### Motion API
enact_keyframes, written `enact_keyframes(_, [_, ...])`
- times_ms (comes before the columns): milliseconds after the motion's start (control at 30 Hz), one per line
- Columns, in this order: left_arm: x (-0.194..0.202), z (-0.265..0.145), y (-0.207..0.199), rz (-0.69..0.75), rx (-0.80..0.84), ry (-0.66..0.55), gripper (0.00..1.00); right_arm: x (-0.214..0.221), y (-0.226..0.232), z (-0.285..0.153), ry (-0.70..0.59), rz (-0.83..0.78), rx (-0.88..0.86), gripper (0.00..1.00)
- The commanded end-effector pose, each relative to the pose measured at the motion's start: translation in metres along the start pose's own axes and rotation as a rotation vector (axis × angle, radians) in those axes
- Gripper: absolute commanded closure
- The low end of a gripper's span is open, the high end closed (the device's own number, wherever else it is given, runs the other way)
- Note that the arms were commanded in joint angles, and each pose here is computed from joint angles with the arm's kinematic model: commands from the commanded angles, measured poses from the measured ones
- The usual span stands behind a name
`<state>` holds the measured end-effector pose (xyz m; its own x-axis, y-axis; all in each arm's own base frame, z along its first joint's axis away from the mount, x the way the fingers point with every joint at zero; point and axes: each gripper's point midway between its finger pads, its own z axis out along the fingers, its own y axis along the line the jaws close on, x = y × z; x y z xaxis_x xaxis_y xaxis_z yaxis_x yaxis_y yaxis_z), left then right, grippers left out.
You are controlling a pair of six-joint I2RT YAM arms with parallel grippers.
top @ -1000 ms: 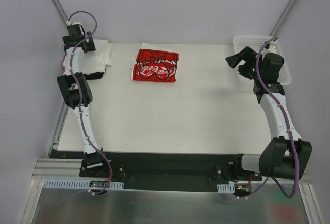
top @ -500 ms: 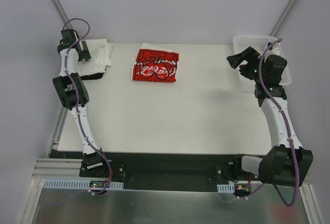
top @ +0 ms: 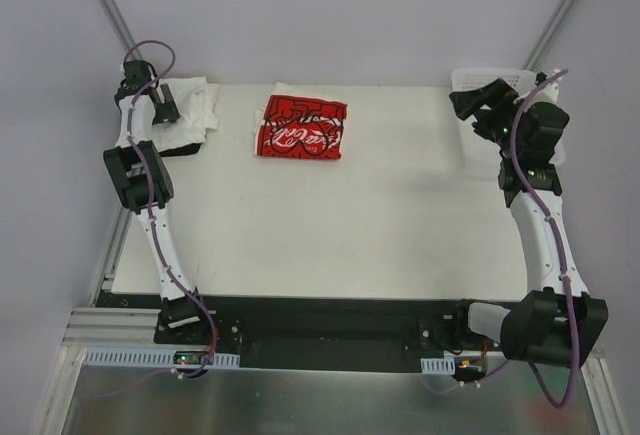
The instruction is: Fold and stack the t-shirts
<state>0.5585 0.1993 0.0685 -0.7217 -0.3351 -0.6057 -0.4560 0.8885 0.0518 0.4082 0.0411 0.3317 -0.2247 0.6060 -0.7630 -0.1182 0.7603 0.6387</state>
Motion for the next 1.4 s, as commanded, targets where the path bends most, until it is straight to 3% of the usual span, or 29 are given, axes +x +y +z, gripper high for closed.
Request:
enact_keyframes(0, [0.068, -0.020, -0.025, 0.097, 0.022, 0.249, 0.01, -0.040, 0.023, -0.018, -0.135, -0.035, -0.055, 0.04])
enact_keyframes(433, [0.084, -0.032, -0.048, 0.160, 0.013, 0.276, 0.01, -0.052, 0.018, -0.030, -0.185, -0.035, -0.039, 0.04])
enact_keyframes(800, [0.026, -0.070, -0.055, 0.129, 0.059, 0.119, 0.01, -0.042, 0.016, -0.045, -0.161, -0.049, -0.041, 0.04])
enact_keyframes(1000, [-0.037, -0.128, -0.041, 0.054, 0.043, -0.075, 0.01, -0.033, 0.013, -0.049, -0.141, -0.048, -0.035, 0.04])
enact_keyframes(1167, [-0.099, -0.211, -0.039, 0.012, 0.105, -0.314, 0.01, -0.023, 0.012, -0.047, -0.108, -0.010, -0.056, 0.04])
enact_keyframes(1333, [-0.114, -0.280, -0.042, 0.007, 0.188, -0.428, 0.01, -0.013, 0.008, -0.048, -0.093, 0.008, -0.056, 0.03])
enact_keyframes(1367, [-0.108, -0.278, -0.048, 0.011, 0.215, -0.411, 0.01, -0.013, 0.009, -0.049, -0.096, 0.007, -0.059, 0.03])
